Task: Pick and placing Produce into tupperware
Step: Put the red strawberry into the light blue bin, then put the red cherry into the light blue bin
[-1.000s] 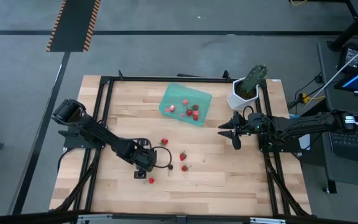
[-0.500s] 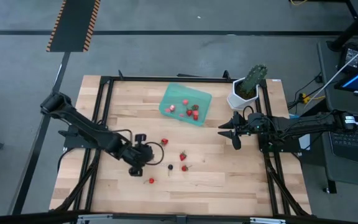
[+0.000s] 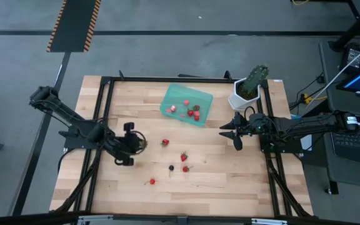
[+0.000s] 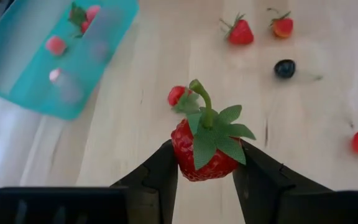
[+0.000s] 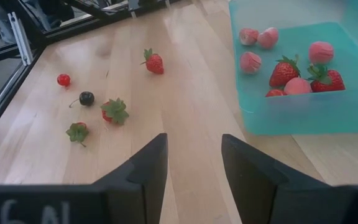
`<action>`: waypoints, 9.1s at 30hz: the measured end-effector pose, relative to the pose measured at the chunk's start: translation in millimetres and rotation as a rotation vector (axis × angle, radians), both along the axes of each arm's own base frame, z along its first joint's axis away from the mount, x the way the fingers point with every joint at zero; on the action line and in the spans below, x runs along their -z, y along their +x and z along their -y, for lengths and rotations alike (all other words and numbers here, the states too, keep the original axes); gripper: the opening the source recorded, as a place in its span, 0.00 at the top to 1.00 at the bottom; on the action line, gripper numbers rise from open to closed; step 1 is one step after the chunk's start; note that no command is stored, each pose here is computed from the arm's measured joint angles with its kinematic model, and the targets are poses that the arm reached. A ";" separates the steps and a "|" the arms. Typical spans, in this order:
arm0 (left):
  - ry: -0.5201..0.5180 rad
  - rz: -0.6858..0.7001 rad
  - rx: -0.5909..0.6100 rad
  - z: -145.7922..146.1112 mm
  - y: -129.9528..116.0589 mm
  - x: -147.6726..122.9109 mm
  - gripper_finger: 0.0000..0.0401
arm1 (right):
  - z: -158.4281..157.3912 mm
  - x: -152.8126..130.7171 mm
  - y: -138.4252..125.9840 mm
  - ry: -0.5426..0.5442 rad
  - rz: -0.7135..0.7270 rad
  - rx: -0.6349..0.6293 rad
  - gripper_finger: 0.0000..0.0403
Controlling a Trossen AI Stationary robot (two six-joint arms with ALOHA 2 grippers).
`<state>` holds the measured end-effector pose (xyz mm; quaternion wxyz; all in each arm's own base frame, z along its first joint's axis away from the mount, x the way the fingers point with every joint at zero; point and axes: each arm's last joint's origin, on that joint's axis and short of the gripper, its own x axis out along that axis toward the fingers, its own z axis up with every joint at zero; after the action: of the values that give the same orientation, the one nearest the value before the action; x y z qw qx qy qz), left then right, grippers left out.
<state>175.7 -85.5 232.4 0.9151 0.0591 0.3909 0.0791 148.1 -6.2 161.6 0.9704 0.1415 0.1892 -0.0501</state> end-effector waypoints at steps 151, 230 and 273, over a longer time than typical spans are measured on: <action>-0.260 0.012 -0.126 -245.4 164.1 69.9 0.44 | -0.1 3.9 -1.8 0.023 -0.044 0.009 0.62; -0.325 0.469 0.330 10.2 11.1 21.7 1.00 | -1.8 -1.5 0.7 0.074 0.019 -0.030 0.62; -0.366 -0.378 -0.022 100.3 69.8 47.1 1.00 | -27.4 -1.3 -0.8 0.162 0.005 -0.154 0.62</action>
<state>245.4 -185.8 185.3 0.8202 -0.0983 0.5635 0.0047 147.3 21.2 162.9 0.9572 0.2046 0.2005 0.0404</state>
